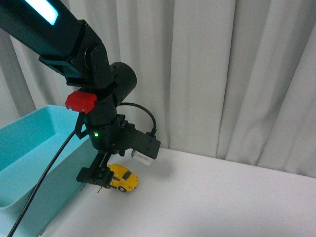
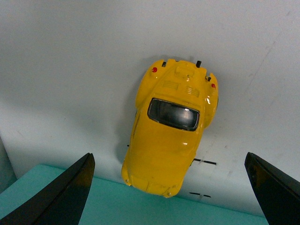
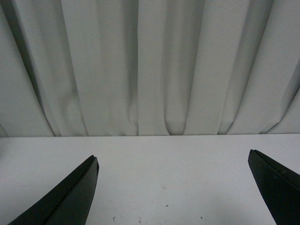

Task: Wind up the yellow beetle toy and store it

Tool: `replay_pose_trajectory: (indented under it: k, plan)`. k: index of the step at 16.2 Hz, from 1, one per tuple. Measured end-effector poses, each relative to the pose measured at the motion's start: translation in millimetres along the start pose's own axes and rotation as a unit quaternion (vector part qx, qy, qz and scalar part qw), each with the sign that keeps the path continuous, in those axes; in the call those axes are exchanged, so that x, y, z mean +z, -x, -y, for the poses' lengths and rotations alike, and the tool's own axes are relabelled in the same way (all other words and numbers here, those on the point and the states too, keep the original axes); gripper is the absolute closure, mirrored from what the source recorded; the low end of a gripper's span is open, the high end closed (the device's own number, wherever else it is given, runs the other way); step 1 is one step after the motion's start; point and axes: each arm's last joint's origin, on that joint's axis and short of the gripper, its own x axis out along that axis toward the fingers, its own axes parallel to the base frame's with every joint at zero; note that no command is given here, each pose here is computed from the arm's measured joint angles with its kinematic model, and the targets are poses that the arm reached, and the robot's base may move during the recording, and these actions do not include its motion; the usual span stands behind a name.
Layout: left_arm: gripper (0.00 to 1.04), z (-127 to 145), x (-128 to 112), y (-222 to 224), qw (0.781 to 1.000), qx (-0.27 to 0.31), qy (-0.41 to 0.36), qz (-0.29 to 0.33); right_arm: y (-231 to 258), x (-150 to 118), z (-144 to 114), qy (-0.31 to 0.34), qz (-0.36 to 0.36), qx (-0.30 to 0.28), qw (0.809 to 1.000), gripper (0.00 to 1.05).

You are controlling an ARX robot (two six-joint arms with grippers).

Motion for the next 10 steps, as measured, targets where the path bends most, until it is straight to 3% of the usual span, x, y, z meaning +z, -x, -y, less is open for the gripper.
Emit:
replay_pose_trajectory:
  k: [7,8,10]
  plan:
    - [0.07,0.3,0.0,-16.6,1.000,-0.011,0.003,0.001,0.0,0.0,0.0,0.000,0.000,0.000,1.000,0.07]
    - [0.10,-0.4,0.3,-18.2,1.000,-0.011,0.003,0.001,0.0,0.0,0.0,0.000,0.000,0.000,1.000,0.07]
    - [0.29,-0.7,0.5,-20.1,1.000,-0.011,0.004,0.001,0.0,0.0,0.0,0.000,0.000,0.000,1.000,0.07]
